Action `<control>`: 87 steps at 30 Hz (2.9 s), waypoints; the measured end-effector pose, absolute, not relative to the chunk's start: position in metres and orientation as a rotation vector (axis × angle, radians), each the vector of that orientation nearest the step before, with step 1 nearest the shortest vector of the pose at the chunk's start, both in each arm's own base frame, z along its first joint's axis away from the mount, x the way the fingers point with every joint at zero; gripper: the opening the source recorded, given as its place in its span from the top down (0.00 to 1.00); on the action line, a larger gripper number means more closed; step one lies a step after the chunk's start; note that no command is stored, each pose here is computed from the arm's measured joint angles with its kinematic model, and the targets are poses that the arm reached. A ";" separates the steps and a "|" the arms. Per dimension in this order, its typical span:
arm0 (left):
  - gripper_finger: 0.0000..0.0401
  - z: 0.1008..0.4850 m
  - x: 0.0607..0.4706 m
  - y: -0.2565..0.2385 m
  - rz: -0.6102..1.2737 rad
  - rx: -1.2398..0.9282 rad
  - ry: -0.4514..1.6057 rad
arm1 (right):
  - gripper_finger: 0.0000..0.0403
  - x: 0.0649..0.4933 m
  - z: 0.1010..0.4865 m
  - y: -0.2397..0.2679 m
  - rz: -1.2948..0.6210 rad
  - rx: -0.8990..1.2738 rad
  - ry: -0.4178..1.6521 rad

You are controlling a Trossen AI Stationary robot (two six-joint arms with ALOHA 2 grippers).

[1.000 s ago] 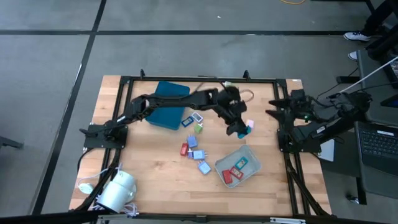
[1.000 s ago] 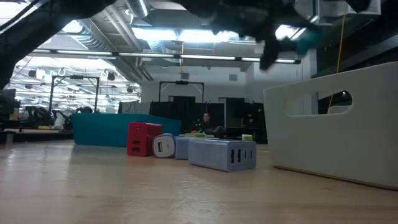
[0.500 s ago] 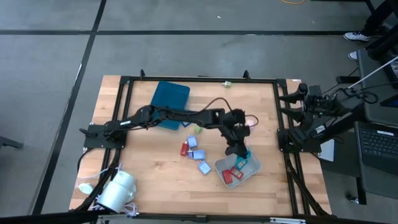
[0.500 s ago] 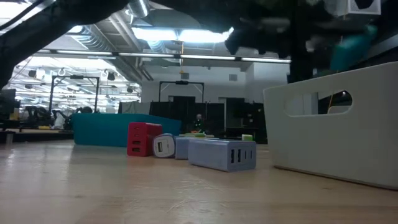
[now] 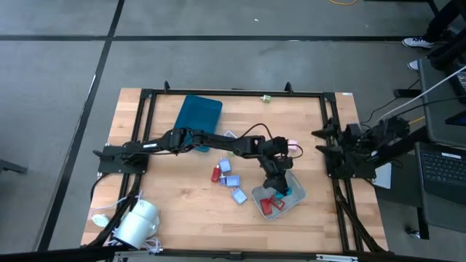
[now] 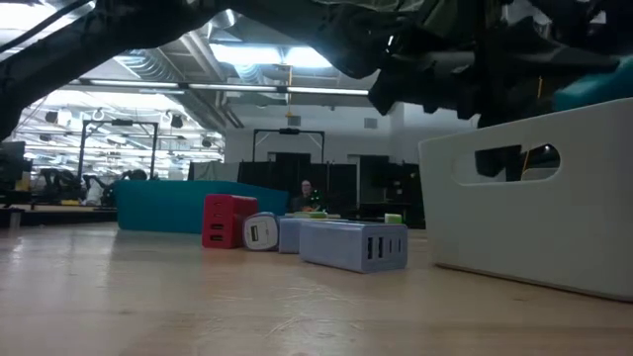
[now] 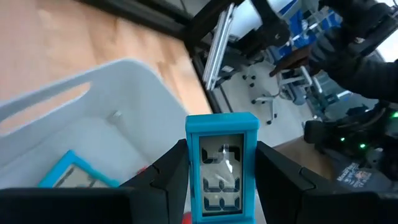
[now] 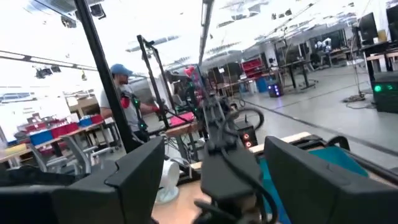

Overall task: Pick & Place Office items
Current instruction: Put the light blue digital clock into the gray bin, then put the white digital clock into the gray bin

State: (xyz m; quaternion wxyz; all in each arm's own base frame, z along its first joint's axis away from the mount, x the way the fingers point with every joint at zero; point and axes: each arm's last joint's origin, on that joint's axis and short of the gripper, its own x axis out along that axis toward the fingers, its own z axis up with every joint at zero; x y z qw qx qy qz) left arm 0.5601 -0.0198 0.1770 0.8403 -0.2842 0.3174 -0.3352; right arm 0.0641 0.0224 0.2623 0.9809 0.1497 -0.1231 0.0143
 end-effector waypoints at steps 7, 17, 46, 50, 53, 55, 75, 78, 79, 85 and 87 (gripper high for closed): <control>0.64 0.168 0.559 -0.017 -0.685 -0.559 0.701 | 0.30 0.067 0.246 0.025 0.035 0.237 -0.329; 0.64 0.135 0.559 -0.017 -0.641 -0.625 0.814 | 0.30 0.076 0.221 0.030 0.036 0.314 -0.268; 0.31 0.181 0.525 0.081 -0.357 -0.511 0.885 | 0.29 0.081 0.200 0.034 0.083 0.361 -0.306; 0.33 0.192 0.496 0.120 -0.181 -0.398 1.043 | 0.29 0.081 0.200 0.034 0.084 0.364 -0.305; 0.31 0.189 0.475 0.137 -0.131 -0.283 1.199 | 0.29 0.081 0.200 0.034 0.083 0.364 -0.305; 0.30 0.186 0.466 0.141 -0.152 -0.187 1.283 | 0.29 0.081 0.200 0.034 0.084 0.368 -0.305; 0.33 0.170 0.439 0.163 -0.193 0.097 1.499 | 0.29 0.082 0.199 0.036 0.146 0.419 -0.286; 0.35 0.169 0.438 0.162 -0.212 0.066 1.494 | 0.29 0.082 0.199 0.036 0.152 0.418 -0.287; 0.36 0.166 0.438 0.160 -0.226 0.053 1.493 | 0.29 0.081 0.199 0.037 0.156 0.418 -0.287; 0.37 0.144 0.421 0.146 -0.276 0.031 1.579 | 0.29 0.081 0.199 0.037 0.176 0.437 -0.285; 0.37 0.135 0.418 0.142 -0.279 0.053 1.588 | 0.29 0.081 0.199 0.037 0.176 0.437 -0.285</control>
